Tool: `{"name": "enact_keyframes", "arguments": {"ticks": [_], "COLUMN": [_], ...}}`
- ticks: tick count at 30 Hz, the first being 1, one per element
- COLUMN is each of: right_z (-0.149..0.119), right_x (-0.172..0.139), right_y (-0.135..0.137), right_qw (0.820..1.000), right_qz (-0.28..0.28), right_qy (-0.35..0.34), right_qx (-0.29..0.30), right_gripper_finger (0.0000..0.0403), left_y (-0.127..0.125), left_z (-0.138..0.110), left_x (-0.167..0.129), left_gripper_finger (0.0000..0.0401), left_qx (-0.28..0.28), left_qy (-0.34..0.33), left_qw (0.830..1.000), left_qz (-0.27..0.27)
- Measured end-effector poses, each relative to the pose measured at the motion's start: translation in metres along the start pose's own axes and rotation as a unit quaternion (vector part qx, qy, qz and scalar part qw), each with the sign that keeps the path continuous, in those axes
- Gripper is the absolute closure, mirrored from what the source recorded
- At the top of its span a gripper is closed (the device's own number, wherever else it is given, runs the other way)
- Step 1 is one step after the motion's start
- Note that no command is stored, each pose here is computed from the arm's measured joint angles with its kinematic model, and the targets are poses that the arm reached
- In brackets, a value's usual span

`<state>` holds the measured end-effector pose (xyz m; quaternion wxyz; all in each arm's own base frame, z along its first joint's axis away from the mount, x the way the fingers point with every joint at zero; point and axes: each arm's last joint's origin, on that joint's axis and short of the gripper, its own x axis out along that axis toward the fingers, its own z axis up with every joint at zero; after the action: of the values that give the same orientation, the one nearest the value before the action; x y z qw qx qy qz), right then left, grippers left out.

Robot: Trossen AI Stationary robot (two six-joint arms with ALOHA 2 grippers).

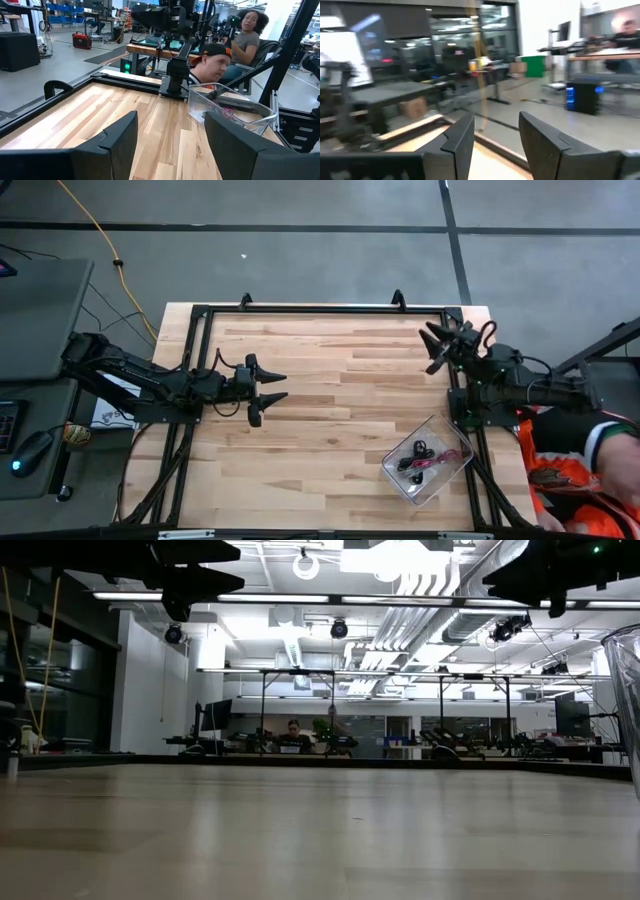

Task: Pick and place USB-C Cables
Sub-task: Return to Home Position

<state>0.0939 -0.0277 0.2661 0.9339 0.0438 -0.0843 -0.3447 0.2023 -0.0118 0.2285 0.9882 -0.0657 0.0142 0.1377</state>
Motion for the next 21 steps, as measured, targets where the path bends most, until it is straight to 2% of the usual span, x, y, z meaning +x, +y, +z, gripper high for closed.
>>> {"name": "enact_keyframes", "arguments": {"ticks": [3, 8, 15, 21], "right_z": [-0.002, -0.015, -0.044, -0.049], "right_x": [0.001, 0.001, -0.007, -0.02], "right_y": [0.0, -0.002, -0.008, -0.013], "right_qw": [0.999, 0.999, 1.0, 0.996], "right_qz": [0.032, 0.019, 0.029, 0.091], "right_qy": [0.01, 0.05, 0.0, 0.003], "right_qx": [0.004, 0.006, 0.01, 0.019], "right_gripper_finger": [0.0256, 0.0256, 0.0256, 0.0256], "left_y": [0.0, 0.0, 0.0, 0.0], "left_z": [0.0, 0.0, 0.0, 0.0], "left_x": [0.0, 0.0, 0.0, 0.0], "left_gripper_finger": [0.019, 0.019, 0.019, 0.019], "left_qx": [0.0, 0.0, -0.004, -0.004], "left_qy": [0.0, 0.0, 0.001, 0.002], "left_qw": [1.0, 1.0, 1.0, 1.0], "left_qz": [0.0, 0.0, 0.0, 0.0]}}
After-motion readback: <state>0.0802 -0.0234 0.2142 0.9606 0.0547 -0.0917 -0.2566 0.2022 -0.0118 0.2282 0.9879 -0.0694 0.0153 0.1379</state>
